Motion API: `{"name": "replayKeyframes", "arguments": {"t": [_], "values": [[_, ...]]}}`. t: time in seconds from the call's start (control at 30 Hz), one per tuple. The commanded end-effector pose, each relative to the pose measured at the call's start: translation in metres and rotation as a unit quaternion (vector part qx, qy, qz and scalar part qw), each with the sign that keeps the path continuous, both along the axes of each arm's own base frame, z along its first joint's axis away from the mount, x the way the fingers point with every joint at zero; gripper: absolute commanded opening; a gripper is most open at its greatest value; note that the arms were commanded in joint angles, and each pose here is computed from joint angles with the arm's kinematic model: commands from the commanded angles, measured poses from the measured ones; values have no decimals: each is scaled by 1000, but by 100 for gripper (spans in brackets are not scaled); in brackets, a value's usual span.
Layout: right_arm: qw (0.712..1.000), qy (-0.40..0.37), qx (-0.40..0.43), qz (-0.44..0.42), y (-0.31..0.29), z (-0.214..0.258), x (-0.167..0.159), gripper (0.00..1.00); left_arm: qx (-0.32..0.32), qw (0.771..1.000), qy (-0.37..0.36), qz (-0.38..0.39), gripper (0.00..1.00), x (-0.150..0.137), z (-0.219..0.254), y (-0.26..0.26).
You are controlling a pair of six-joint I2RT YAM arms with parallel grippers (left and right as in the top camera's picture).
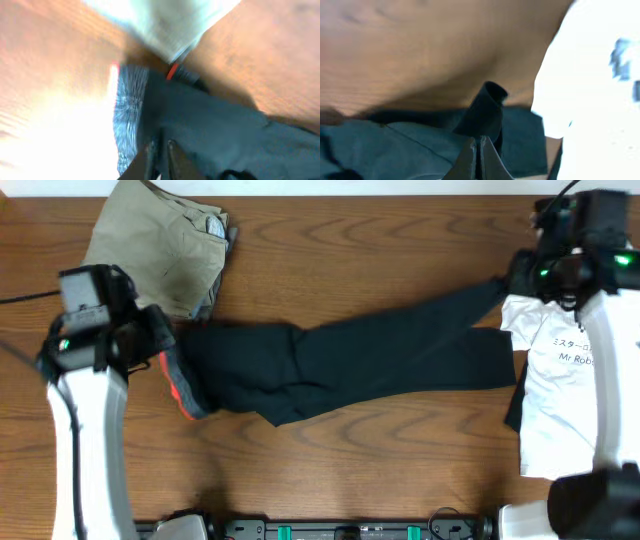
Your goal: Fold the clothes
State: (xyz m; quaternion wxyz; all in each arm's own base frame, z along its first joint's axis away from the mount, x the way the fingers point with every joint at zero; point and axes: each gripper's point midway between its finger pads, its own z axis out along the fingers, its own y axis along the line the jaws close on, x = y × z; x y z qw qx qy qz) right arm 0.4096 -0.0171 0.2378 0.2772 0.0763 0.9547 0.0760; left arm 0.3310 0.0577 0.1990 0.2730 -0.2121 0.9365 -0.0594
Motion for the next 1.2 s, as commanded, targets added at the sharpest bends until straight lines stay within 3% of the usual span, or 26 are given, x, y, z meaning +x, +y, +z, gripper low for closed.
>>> {"name": "replayKeyframes", "arguments": {"t": [0.0, 0.03, 0.3, 0.6, 0.87, 1.0, 1.17], "values": [[998, -54, -17, 2, -9, 42, -5, 1, 35, 998, -54, -18, 17, -9, 37, 1], [998, -64, -21, 3, -11, 49, -6, 1, 41, 997, -66, -22, 21, -12, 45, 1], [995, -88, -24, 28, -8, 69, -17, 1, 47, 995, -81, -29, 22, -20, 55, -3], [999, -33, -30, 14, -20, 44, -28, 1, 21, 999, 27, -41, 22, 10, -20, 4], [999, -16, -21, 39, -22, 22, -17, 1, 7, 994, 95, -50, 23, 47, -103, 14], [999, -7, -20, 41, -22, 14, -13, 1, 5, 994, 99, -50, 33, 61, -128, 17], [999, -5, -21, 43, -23, 13, -13, 1, 21, 992, 120, -39, 61, 62, -147, 27]]}}
